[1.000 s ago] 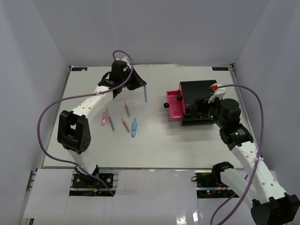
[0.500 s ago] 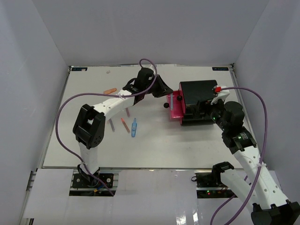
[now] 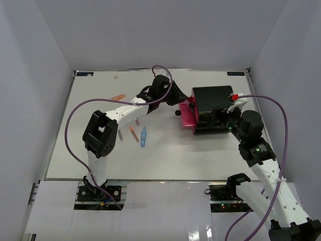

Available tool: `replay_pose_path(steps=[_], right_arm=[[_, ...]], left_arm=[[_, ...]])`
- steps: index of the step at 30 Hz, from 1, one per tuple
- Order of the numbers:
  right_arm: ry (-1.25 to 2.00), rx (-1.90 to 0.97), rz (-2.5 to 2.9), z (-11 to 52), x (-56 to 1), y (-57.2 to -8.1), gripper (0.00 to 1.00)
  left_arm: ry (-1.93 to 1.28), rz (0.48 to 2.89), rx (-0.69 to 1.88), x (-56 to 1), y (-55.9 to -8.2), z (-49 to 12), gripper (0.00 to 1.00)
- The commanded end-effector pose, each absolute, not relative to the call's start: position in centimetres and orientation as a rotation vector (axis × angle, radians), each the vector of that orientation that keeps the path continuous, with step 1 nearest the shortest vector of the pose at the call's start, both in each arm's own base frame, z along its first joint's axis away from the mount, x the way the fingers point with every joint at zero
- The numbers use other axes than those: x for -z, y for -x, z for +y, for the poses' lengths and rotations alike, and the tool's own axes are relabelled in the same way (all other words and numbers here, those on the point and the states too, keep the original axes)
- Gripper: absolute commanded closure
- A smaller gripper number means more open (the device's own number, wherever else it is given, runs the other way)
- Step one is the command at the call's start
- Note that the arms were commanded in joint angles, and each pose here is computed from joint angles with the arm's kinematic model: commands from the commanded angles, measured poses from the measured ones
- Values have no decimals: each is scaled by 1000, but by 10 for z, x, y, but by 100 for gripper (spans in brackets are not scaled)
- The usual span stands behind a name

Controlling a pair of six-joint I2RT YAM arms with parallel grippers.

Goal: Sort the stationery into containers
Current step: Place the pen in the drawer.

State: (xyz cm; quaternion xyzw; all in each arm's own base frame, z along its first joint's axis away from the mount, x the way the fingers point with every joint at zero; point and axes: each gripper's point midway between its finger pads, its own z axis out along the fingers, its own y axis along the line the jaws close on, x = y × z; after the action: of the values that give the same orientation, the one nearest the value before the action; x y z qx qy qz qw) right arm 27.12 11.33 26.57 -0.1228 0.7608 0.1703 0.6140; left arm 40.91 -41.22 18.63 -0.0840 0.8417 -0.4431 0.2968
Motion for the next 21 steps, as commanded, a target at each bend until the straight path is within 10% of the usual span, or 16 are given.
replay_pose_path(steps=[1, 11, 21], right_arm=[[290, -375, 1736, 112, -268, -270, 10], [297, -378, 1729, 112, -270, -269, 10], [306, -394, 1728, 115, -270, -268, 10]], left_arm=[[221, 2159, 1148, -211, -421, -409, 60], [143, 2156, 925, -222, -430, -376, 45], [306, 2230, 301, -179, -433, -201, 11]])
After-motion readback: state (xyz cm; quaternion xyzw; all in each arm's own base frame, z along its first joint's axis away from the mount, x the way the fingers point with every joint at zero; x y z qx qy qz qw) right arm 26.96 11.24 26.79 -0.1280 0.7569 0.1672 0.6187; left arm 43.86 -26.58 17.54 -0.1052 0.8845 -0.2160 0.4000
